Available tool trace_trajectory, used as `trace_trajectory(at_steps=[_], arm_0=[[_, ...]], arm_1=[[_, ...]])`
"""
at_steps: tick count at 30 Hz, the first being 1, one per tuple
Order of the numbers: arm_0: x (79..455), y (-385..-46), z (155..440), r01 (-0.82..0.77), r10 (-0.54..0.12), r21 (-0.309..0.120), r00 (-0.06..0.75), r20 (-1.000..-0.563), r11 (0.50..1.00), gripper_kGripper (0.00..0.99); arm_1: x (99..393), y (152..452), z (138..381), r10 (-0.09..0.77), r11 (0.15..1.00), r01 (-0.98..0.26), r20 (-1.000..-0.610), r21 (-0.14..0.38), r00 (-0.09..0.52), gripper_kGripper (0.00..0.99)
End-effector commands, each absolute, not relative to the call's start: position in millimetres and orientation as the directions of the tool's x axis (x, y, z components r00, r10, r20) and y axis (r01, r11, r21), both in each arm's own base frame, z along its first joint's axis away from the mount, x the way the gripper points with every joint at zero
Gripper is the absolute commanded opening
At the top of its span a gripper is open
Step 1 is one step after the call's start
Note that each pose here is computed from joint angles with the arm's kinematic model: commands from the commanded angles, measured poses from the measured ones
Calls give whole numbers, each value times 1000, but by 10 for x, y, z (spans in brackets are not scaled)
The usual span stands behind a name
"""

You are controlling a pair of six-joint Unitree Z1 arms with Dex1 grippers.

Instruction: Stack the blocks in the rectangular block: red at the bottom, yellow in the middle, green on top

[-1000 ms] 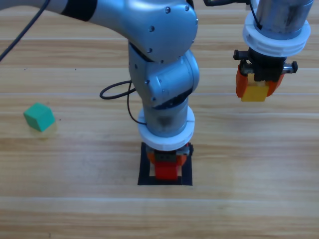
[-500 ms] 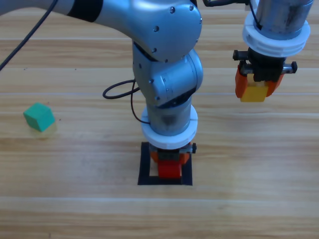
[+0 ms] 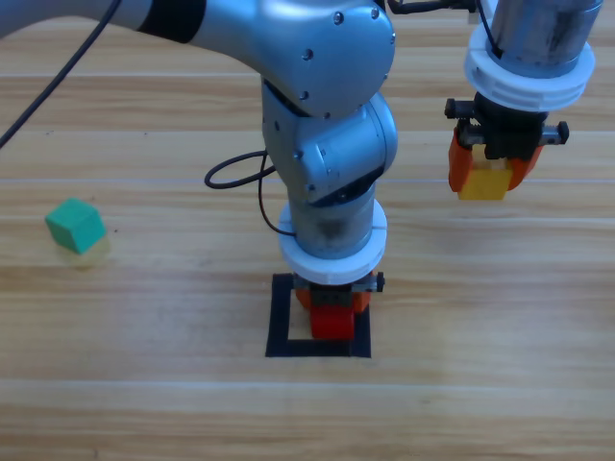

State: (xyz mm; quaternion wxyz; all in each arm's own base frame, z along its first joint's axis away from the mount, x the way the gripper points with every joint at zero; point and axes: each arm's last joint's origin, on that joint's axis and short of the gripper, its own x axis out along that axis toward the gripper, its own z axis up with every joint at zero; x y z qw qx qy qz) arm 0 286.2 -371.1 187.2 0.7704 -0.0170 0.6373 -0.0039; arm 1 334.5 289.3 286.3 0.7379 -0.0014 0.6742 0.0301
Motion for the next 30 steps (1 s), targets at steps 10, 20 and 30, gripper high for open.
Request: trace_trajectory(at_steps=[10, 20, 30], arm_0=[[2863, -3693, 1572, 23, 52, 56, 143, -988, 998, 38], [2904, -3646, 1600, 20, 61, 65, 144, -988, 998, 38], [2946, -3624, 1635, -9, 59, 58, 156, -986, 998, 38]], arm_1=[[3451, 2989, 2517, 16, 998, -58, -999, 14, 33, 0], [3452, 3000, 2503, 17, 998, -63, -999, 15, 32, 0], [3453, 3002, 2507, 20, 998, -63, -999, 18, 32, 0]])
